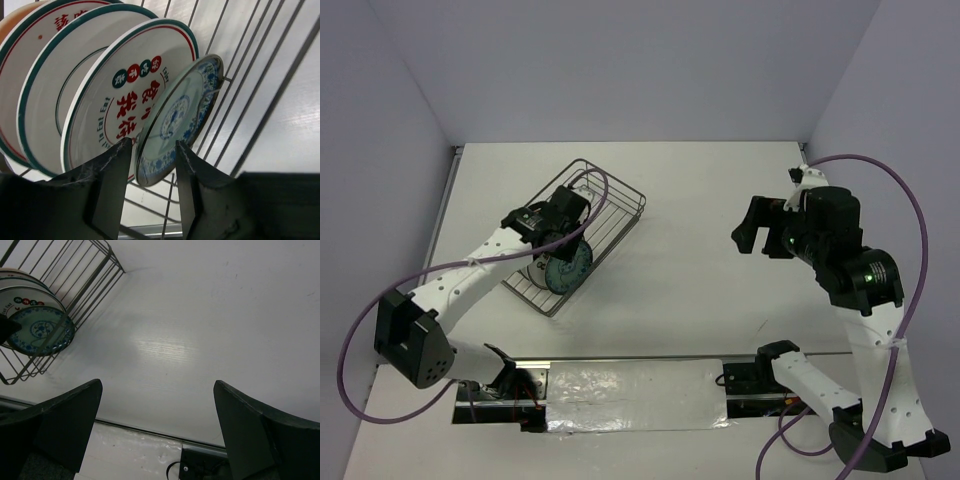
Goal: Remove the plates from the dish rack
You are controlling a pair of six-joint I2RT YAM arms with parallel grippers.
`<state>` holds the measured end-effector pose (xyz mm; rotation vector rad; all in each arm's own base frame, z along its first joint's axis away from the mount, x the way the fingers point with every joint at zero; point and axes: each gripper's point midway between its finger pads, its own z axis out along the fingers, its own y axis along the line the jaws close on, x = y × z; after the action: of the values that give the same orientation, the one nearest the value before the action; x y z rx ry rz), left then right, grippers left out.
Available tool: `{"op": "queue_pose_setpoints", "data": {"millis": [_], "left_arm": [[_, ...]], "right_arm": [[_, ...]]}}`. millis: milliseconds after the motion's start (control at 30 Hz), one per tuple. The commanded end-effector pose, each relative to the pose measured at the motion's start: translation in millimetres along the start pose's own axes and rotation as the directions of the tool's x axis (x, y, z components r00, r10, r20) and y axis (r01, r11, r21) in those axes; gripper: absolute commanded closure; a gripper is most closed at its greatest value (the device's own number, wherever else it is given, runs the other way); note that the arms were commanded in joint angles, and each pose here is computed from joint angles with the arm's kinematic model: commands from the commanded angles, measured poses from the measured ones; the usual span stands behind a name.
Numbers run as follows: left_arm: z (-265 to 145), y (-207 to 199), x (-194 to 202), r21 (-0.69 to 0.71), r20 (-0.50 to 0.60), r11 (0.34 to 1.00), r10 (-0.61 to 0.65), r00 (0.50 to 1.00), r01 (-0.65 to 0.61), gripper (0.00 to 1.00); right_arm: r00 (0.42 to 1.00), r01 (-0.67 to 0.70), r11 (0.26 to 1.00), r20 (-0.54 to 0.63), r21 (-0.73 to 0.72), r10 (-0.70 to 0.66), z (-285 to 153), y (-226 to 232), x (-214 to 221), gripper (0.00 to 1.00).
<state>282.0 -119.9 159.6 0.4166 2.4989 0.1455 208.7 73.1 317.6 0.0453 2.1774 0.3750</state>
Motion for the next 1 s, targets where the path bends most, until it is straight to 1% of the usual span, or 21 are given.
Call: {"op": "queue_pose_setpoints", "data": {"millis": [0, 133, 233, 267, 333, 367, 400, 433, 500, 533, 633, 800, 833, 867, 900, 933, 967], "left_arm": [[12.3, 1.5, -14.4, -0.038, 0.049, 0.999, 0.007, 0.999, -0.006, 0.48], [23.2, 6.6, -5.7, -0.087, 0.018, 0.996, 0.013, 1.000, -0.012, 0.49], [25.1, 6.9, -4.7, -0.092, 0.012, 0.996, 0.015, 1.000, -0.014, 0.50], [26.9, 5.8, -3.6, -0.089, 0.006, 0.996, 0.022, 1.000, -0.021, 0.56], [29.1, 3.2, -1.5, -0.078, -0.009, 0.997, 0.024, 1.000, -0.025, 0.64], [29.6, 2.7, -1.9, -0.079, -0.015, 0.997, 0.021, 1.000, -0.022, 0.72], [27.7, 3.4, -0.5, -0.081, -0.027, 0.996, 0.020, 0.999, -0.022, 0.77], [23.4, 4.5, -5.9, -0.083, -0.016, 0.996, 0.014, 1.000, -0.015, 0.80], [15.4, 10.2, -7.6, -0.103, -0.017, 0.995, 0.012, 1.000, -0.014, 0.83], [7.8, 12.8, -16.9, -0.107, 0.007, 0.994, 0.006, 1.000, -0.005, 0.86], [-7.6, 26.2, -27.9, -0.163, 0.014, 0.987, 0.012, 1.000, -0.009, 1.00], [-33.9, 29.1, -48.8, -0.156, 0.048, 0.988, 0.014, 0.999, -0.006, 1.00], [-44.8, 29.5, -60.7, -0.151, 0.079, 0.989, 0.011, 0.997, 0.001, 1.00], [-51.3, 31.6, -61.7, -0.156, 0.075, 0.988, 0.016, 0.997, -0.004, 1.00], [-59.3, 32.9, -67.9, -0.152, 0.094, 0.988, 0.010, 0.996, 0.004, 1.00], [-74.9, 35.4, -83.3, -0.141, 0.143, 0.989, -0.011, 0.990, 0.032, 1.00], [-83.5, 36.4, -87.0, -0.131, 0.153, 0.991, -0.018, 0.988, 0.039, 1.00]], "right_arm": [[0.998, 0.023, 0.999, 0.053, -0.039, -0.021, -5.2, 7.5, -10.3, 0.00], [0.998, 0.023, 0.999, 0.057, -0.042, -0.021, -7.6, 7.4, -8.2, 0.00], [0.998, 0.020, 0.999, 0.058, -0.041, -0.018, -8.3, 6.3, -5.8, 0.00], [0.998, 0.021, 0.999, 0.055, -0.043, -0.019, -8.1, 6.6, -4.7, 0.00], [0.998, 0.019, 0.999, 0.056, -0.042, -0.017, -8.1, 5.9, -3.3, 0.00], [0.998, 0.018, 0.999, 0.058, -0.044, -0.015, -8.5, 6.4, -3.6, 0.00], [0.998, 0.016, 0.999, 0.058, -0.044, -0.014, -8.6, 6.3, -3.2, 0.00], [0.998, 0.015, 0.999, 0.058, -0.043, -0.012, -8.3, 6.0, -2.9, 0.00], [0.998, 0.014, 0.999, 0.059, -0.040, -0.011, -8.4, 5.3, -2.7, 0.00], [0.998, 0.014, 0.999, 0.059, -0.040, -0.011, -8.4, 5.3, -2.7, 0.00], [0.998, 0.010, 0.999, 0.057, -0.041, -0.008, -7.2, 5.6, -2.3, 0.00], [0.999, -0.012, 0.997, 0.048, -0.077, 0.015, -2.7, 12.5, -1.3, 0.00], [0.998, -0.020, 0.996, 0.051, -0.085, 0.025, -1.4, 14.4, -2.9, 0.00], [0.998, -0.026, 0.995, 0.047, -0.096, 0.031, 0.9, 16.6, -3.3, 0.00], [0.999, -0.034, 0.991, 0.035, -0.131, 0.039, 2.5, 22.8, -1.5, 0.00], [0.997, -0.044, 0.984, 0.048, -0.172, 0.053, 4.0, 31.2, -6.5, 0.00], [0.997, -0.049, 0.976, 0.055, -0.213, 0.062, 3.8, 38.6, -8.8, 0.00]]}}
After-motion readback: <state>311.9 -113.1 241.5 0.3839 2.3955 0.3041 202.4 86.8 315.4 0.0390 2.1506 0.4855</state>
